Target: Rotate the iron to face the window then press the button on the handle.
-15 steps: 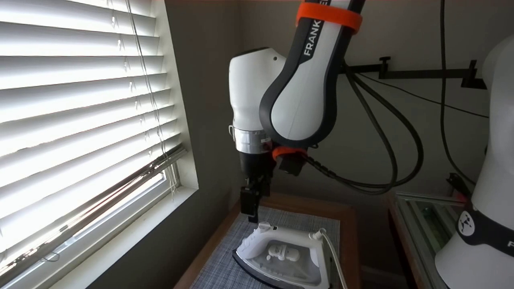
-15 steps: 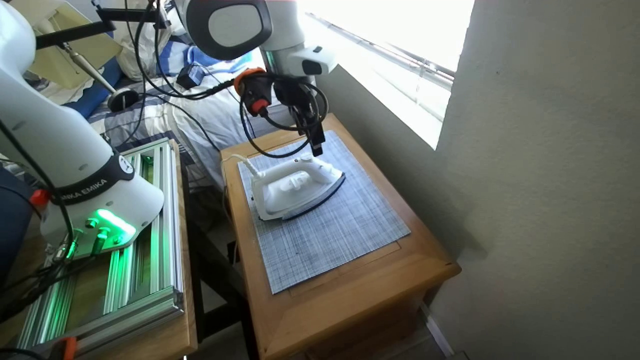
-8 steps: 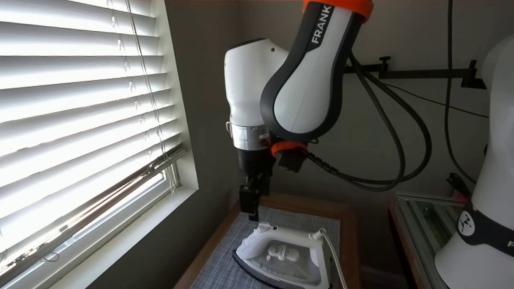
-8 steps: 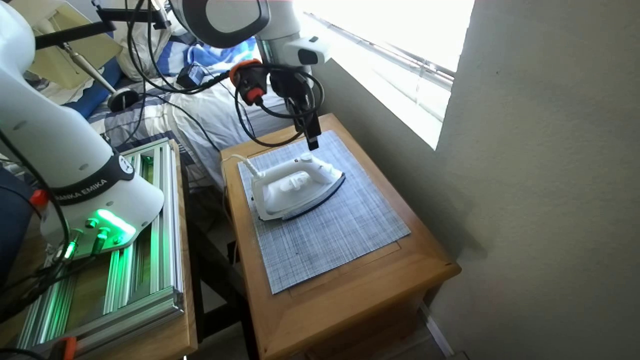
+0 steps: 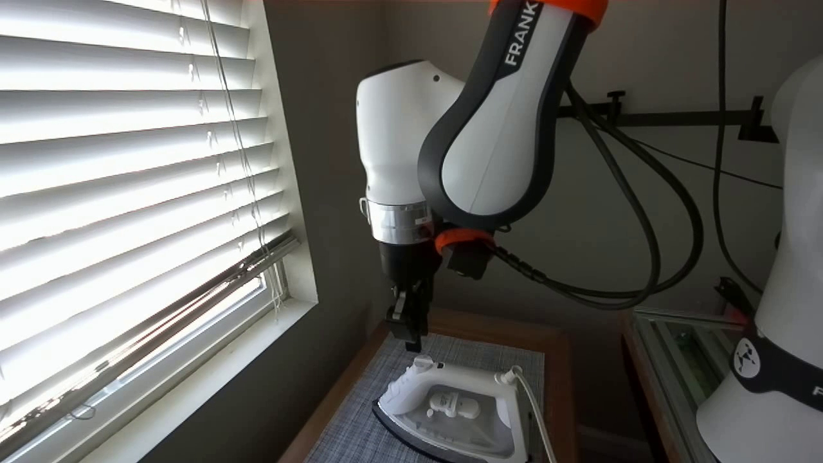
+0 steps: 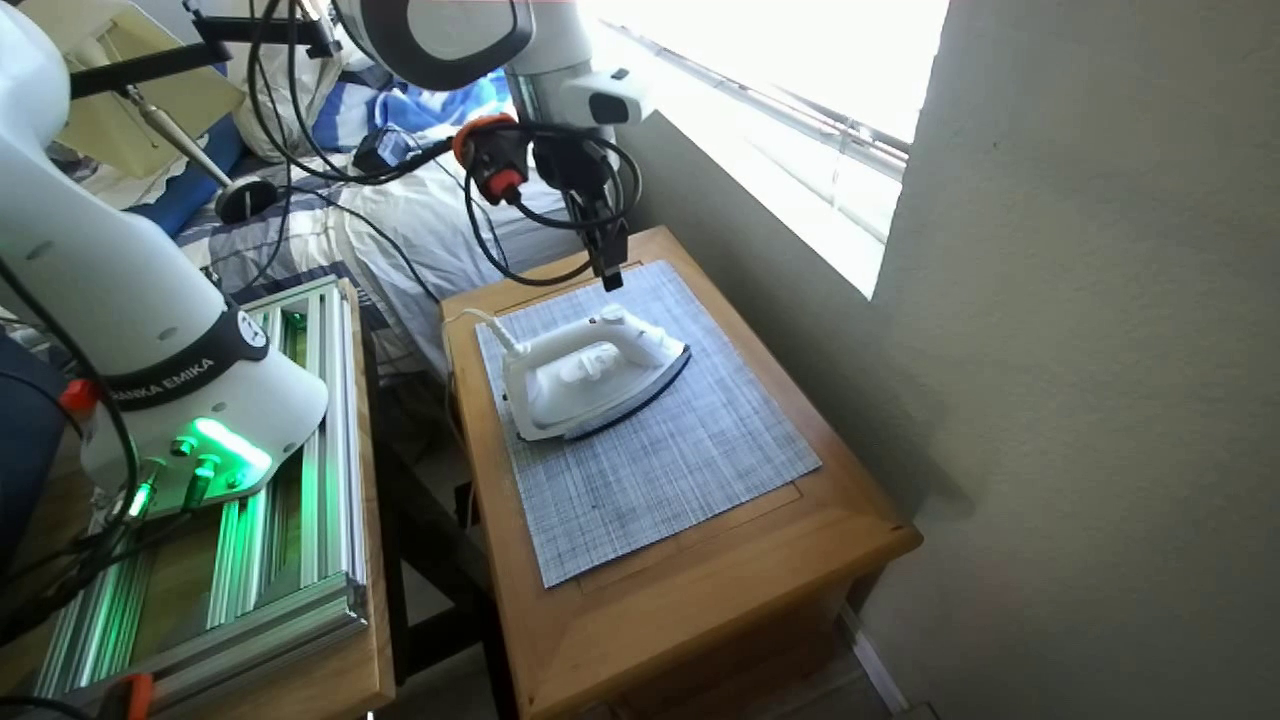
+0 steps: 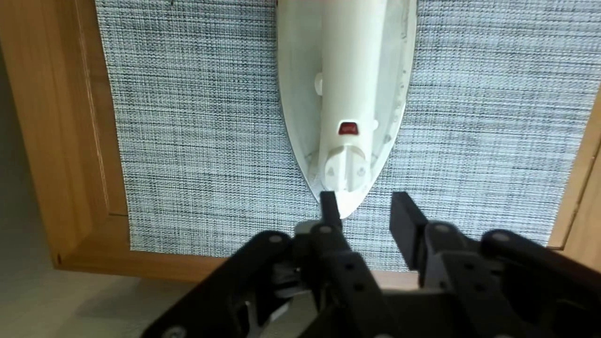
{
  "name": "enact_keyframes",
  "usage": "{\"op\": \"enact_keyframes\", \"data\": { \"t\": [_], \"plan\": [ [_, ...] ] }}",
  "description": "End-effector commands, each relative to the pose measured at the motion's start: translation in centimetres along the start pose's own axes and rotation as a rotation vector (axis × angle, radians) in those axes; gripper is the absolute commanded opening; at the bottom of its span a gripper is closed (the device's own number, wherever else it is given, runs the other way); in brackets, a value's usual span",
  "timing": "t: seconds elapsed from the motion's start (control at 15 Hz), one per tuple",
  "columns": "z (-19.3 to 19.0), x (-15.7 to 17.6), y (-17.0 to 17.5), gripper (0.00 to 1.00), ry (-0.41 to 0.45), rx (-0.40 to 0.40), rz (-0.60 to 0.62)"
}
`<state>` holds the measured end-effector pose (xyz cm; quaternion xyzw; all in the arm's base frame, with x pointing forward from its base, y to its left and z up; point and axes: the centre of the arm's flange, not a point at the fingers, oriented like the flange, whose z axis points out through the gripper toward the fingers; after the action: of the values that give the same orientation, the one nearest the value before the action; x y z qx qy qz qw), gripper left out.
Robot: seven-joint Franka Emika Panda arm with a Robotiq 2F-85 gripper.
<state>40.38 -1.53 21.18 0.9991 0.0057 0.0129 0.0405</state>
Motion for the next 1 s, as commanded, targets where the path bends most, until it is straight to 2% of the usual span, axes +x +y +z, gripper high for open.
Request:
{"op": "enact_keyframes", "data": {
  "t": [0.0, 0.13, 0.93],
  "plan": [
    [-0.4, -0.5, -0.4, 0.04, -0.009, 0.017, 0.011],
    [-0.2, -0.5, -0.6, 0.0, -0.011, 0.024, 0.011],
    [1.4, -0.6, -0.6, 0.0, -0.042, 0.033, 0.009]
  ]
}}
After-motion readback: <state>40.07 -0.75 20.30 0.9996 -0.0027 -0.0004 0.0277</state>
